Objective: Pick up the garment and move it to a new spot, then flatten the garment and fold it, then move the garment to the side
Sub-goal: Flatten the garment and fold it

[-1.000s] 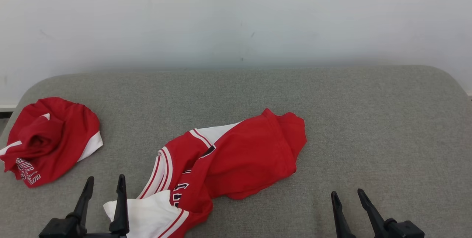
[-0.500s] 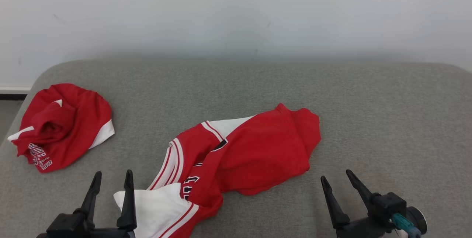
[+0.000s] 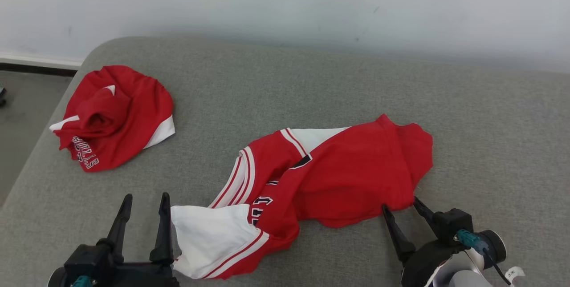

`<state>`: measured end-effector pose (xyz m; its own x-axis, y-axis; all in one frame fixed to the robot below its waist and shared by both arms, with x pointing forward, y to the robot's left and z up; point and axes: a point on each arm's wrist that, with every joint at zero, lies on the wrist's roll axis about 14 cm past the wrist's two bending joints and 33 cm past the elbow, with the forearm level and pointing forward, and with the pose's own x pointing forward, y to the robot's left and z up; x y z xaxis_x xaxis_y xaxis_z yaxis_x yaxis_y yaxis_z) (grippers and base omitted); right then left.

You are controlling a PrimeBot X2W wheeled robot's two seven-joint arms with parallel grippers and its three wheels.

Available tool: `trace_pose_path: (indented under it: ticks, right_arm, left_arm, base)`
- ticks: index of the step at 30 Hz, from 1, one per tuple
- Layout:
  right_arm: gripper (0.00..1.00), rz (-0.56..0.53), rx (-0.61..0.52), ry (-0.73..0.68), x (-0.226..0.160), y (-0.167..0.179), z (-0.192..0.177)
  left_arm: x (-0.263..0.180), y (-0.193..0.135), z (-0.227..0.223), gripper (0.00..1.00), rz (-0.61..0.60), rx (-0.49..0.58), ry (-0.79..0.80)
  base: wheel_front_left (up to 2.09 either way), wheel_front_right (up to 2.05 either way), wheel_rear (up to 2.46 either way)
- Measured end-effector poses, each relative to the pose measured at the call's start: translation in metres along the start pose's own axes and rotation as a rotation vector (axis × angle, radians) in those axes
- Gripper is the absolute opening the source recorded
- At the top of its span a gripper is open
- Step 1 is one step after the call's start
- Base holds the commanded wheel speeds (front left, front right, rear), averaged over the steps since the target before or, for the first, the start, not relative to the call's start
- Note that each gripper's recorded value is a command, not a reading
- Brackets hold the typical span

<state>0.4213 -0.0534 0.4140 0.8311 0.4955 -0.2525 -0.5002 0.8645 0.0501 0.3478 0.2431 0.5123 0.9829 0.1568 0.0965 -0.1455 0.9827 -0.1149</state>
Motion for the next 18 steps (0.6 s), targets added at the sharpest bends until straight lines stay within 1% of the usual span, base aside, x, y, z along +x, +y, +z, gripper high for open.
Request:
trace_pose_path:
  ticks: [1,2,5,9,13,18]
  right_arm:
    - [0.22,0.008,0.002,0.009,0.003,0.002,-0.002]
    - [0.00,0.015,0.005,0.016,0.006,0.003,-0.004]
    - [0.00,0.026,0.019,0.005,0.014,0.004,0.000]
    - [0.00,0.014,0.024,-0.035,0.010,-0.001,0.011]
    - [0.00,-0.018,0.042,-0.076,-0.009,-0.009,0.016]
    - [0.00,-0.086,0.058,-0.116,-0.045,-0.025,0.018]
  left_arm:
    - [0.000,0.002,-0.001,1.00,0.004,0.000,0.002]
    - [0.000,0.003,-0.002,1.00,0.010,0.001,0.005]
    - [0.000,0.009,-0.005,1.00,0.028,0.005,0.018]
    - [-0.001,0.005,-0.012,1.00,0.019,-0.003,0.037]
    - [-0.002,-0.005,-0.020,1.00,-0.010,-0.014,0.059]
    - [0.003,-0.026,-0.024,1.00,-0.070,-0.030,0.065]
  base:
    - [0.00,0.00,0.00]
    - [0.00,0.00,0.00]
    - [0.00,0.00,0.00]
    - [0.00,0.00,0.00]
    - [0.00,0.00,0.00]
    - [0.00,0.00,0.00]
